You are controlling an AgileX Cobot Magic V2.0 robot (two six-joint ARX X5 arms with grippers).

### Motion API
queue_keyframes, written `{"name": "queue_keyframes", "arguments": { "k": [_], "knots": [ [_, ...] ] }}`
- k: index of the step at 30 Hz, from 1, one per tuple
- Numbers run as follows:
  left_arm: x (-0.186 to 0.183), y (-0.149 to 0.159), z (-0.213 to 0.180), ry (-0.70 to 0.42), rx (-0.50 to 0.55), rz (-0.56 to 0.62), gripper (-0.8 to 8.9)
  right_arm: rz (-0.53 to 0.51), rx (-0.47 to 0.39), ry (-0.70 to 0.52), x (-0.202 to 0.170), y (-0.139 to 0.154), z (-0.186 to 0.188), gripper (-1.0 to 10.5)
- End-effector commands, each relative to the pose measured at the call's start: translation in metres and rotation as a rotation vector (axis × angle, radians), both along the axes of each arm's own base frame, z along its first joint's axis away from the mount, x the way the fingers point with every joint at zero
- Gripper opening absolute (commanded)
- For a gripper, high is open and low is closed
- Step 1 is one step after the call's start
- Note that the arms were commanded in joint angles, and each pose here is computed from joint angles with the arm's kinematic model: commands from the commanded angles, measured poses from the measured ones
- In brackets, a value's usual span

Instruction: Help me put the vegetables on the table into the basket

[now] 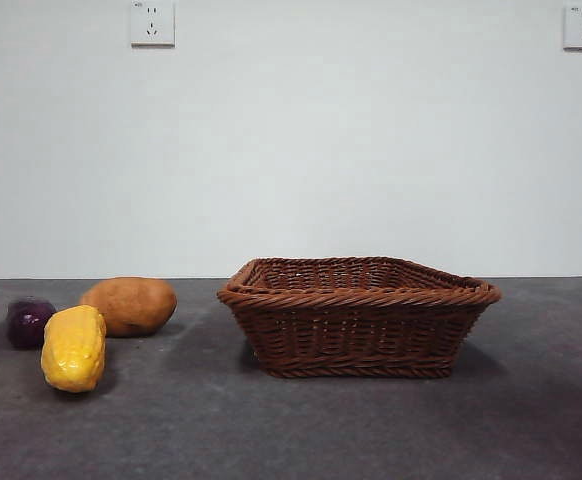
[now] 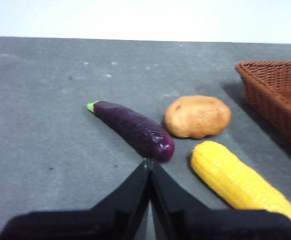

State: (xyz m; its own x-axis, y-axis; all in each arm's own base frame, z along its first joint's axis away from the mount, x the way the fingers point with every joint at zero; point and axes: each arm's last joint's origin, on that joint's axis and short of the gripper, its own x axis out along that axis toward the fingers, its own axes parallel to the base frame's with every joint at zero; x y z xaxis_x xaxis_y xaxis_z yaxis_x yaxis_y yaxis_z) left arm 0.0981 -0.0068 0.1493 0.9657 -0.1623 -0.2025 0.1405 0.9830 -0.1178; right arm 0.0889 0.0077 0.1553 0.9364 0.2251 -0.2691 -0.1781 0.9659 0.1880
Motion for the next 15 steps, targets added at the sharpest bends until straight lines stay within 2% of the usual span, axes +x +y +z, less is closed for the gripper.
{"name": "queue_keyframes", "arguments": {
  "k": [1,5,8,12,15],
  "knots": [
    [0.000,-0.001,0.001,0.017,-0.101,-0.020,-0.06,-0.024,0.109,-0.033,0.001,0.000,0.005,-0.1],
    [-0.003,-0.002,0.018,0.021,-0.199,-0.025,-0.06,-0.030,0.200,-0.162,0.000,0.000,0.034,-0.1],
    [-0.004,-0.002,0.042,0.020,-0.203,-0.037,-0.06,-0.018,0.205,-0.186,-0.004,0.000,0.066,-0.1],
    [-0.005,-0.003,0.078,0.031,-0.201,-0.076,-0.06,0.049,0.193,-0.125,-0.002,0.002,0.102,-0.1],
    [-0.003,-0.004,0.101,0.050,-0.183,-0.082,-0.06,0.074,0.133,-0.039,0.002,0.003,0.124,-0.1]
  ]
}}
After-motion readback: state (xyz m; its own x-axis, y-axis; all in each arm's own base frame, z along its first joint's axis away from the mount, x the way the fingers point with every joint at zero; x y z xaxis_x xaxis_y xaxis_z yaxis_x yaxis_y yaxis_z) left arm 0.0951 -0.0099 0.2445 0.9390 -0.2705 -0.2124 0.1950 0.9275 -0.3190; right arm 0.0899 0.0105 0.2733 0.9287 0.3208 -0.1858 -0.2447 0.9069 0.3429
